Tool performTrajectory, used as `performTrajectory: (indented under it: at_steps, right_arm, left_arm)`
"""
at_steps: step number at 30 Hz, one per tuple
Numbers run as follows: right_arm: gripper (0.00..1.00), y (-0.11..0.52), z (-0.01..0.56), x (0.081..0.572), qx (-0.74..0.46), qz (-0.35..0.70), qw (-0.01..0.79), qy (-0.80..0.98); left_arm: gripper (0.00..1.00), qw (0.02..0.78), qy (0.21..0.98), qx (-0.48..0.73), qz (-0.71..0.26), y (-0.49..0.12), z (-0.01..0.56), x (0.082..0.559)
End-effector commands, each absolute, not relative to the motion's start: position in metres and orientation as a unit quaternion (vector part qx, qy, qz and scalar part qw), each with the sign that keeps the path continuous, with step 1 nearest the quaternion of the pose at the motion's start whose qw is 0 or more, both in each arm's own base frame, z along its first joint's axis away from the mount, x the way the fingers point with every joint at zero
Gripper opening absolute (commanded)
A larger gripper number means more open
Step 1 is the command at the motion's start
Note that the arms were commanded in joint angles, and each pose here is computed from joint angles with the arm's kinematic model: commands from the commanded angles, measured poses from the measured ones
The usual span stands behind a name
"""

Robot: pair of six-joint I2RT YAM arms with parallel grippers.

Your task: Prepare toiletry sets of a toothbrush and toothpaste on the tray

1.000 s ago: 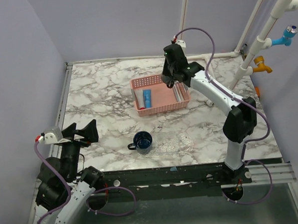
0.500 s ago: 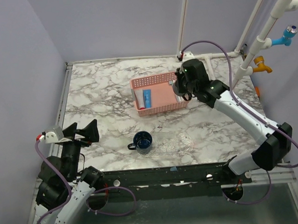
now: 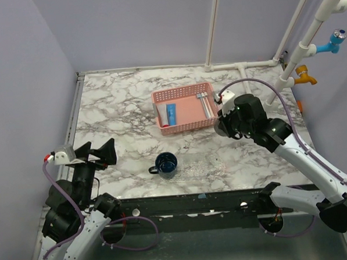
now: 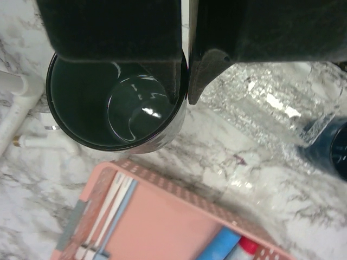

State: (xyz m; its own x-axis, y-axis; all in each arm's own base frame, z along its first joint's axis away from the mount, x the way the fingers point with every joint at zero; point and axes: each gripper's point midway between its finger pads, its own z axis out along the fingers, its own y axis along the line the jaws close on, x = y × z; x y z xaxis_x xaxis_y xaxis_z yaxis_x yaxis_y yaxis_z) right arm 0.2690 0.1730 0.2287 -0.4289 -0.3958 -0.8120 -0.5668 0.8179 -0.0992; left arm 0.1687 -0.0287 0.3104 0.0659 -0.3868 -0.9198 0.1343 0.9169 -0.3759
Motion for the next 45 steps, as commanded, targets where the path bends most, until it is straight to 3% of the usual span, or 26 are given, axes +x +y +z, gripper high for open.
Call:
performTrajectory:
  at_steps: [1, 24, 31, 45]
  right_arm:
    - [0.01, 0.185, 0.21, 0.234, -0.389, 0.143, 0.407, 0.814]
    - [0.01, 0.196, 0.144, 0.162, -0.572, 0.23, 0.312, 0.723]
    - [0.01, 0.198, 0.119, 0.143, -0.608, 0.215, 0.278, 0.712]
    - [0.01, 0.208, 0.103, 0.147, -0.619, 0.195, 0.292, 0.702]
  left_arm:
    - [0.99, 0.722, 0.662, -0.087, -0.183, -0.033, 0.31, 0.17]
    - [0.99, 0.726, 0.654, -0.079, -0.199, -0.037, 0.314, 0.166]
    - [0.99, 0.728, 0.651, -0.079, -0.201, -0.037, 0.315, 0.165]
    - [0.99, 0.727, 0.652, -0.078, -0.2, -0.037, 0.314, 0.166]
